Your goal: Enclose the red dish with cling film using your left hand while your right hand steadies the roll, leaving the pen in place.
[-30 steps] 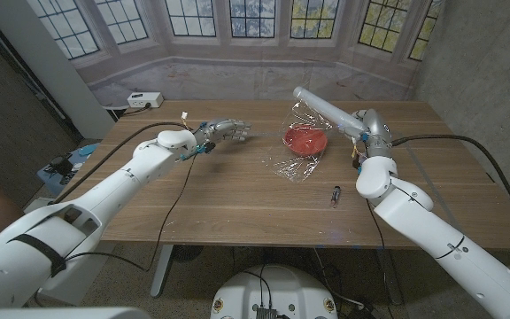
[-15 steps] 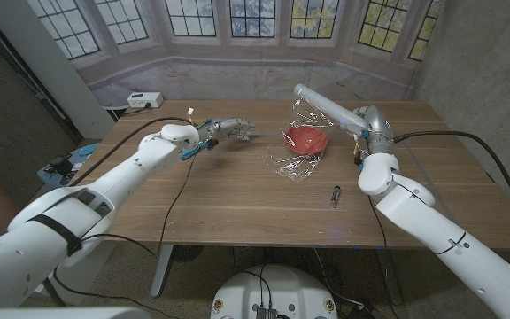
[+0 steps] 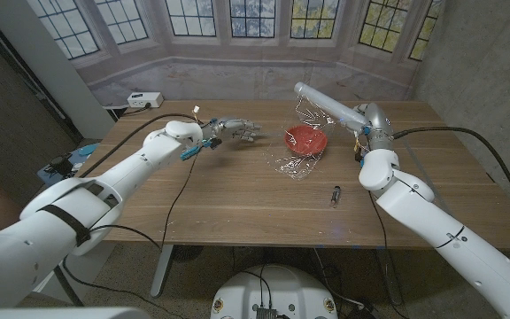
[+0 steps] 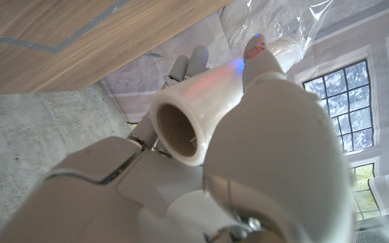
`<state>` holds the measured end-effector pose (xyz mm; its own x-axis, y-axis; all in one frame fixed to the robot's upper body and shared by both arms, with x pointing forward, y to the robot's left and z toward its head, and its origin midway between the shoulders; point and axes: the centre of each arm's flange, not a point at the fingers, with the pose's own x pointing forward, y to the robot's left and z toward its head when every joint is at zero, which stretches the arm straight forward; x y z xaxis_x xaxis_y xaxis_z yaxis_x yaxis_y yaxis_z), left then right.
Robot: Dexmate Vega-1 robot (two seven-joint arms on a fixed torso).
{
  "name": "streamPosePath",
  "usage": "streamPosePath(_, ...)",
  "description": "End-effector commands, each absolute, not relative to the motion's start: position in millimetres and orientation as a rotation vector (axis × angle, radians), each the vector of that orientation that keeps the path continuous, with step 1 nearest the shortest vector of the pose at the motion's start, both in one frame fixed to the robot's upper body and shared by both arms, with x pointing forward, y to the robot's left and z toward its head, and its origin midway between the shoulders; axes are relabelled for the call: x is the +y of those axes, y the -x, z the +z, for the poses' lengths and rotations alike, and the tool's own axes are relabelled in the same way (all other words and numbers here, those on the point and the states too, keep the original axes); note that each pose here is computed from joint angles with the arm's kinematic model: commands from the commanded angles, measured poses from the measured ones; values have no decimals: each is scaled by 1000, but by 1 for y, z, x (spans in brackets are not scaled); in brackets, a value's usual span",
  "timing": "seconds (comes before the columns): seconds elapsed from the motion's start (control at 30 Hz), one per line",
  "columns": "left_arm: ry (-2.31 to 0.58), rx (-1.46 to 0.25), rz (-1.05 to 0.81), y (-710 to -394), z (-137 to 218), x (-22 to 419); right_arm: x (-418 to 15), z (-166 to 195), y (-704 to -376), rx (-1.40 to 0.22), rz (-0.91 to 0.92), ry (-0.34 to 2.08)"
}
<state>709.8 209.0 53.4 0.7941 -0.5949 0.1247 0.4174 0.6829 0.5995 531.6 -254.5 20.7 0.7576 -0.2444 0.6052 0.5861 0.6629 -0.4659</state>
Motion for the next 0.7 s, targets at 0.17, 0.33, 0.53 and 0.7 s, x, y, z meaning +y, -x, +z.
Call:
streamPosePath(0.17, -824, -571, -483, -665, 65, 197, -258, 23, -538, -519, -495, 694)
streamPosePath(0.33, -931, -672, -452, -653, 66, 194, -258, 23, -541, -518, -493, 689)
streamPosePath(0.53, -1033, -716, -457, -648, 64, 190, -261, 24, -544, -511, -496, 682)
streamPosePath(0.7, -1098, -721, -470, -647, 62, 189, -264, 24, -547, -507, -499, 670)
